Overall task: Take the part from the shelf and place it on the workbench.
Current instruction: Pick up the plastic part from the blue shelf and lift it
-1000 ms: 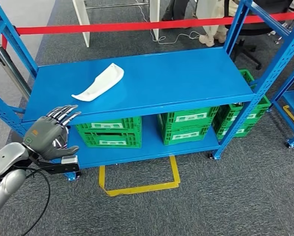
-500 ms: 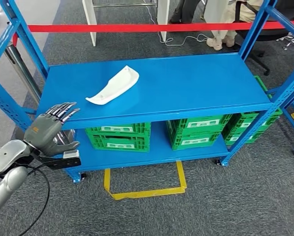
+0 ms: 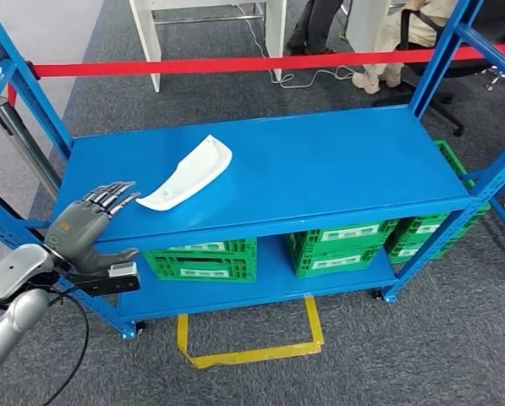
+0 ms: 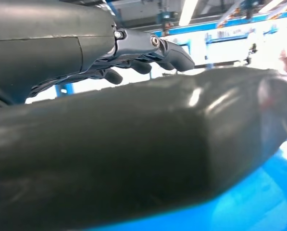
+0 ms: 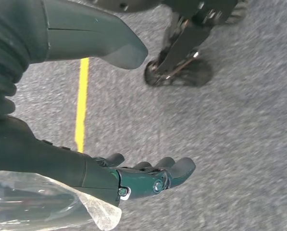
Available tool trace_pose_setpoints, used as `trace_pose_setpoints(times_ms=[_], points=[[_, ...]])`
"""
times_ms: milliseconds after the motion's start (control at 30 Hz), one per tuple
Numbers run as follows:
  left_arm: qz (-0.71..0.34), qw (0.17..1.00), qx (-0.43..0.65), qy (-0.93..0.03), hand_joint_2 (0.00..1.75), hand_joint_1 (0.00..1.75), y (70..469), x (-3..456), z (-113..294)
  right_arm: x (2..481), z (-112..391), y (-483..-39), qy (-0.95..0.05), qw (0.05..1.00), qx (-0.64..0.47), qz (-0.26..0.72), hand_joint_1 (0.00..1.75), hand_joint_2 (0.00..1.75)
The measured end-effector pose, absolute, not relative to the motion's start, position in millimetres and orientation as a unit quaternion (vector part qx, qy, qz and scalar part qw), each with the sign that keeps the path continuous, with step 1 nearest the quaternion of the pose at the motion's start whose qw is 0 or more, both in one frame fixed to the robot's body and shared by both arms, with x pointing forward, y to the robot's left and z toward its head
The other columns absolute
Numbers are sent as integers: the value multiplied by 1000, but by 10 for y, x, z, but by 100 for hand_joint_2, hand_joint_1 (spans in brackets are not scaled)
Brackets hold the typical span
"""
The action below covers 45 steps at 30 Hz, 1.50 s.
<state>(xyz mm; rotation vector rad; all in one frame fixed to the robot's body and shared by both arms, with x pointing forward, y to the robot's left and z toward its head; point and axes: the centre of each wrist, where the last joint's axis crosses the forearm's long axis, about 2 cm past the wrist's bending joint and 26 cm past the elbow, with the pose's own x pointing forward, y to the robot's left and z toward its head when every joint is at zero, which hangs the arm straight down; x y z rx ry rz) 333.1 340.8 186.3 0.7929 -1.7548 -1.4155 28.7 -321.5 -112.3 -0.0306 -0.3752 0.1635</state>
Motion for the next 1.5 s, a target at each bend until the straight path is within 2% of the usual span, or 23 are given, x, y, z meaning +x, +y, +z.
trace_pose_setpoints(times_ms=[667, 1300, 1500], points=[[-584, 330, 212, -711, 0, 0, 2909, 3524, 1900, 366, -1114, -3246, -190, 977, -13, 98, 0, 175], [-612, 328, 210, -688, 0, 0, 2801, 3751, 1997, 399, -1111, -3241, -194, 975, -7, 110, 0, 175], [-623, 355, 210, -665, 0, 0, 2768, 3879, 1885, 396, -1111, -3243, -194, 974, -6, 115, 0, 175]])
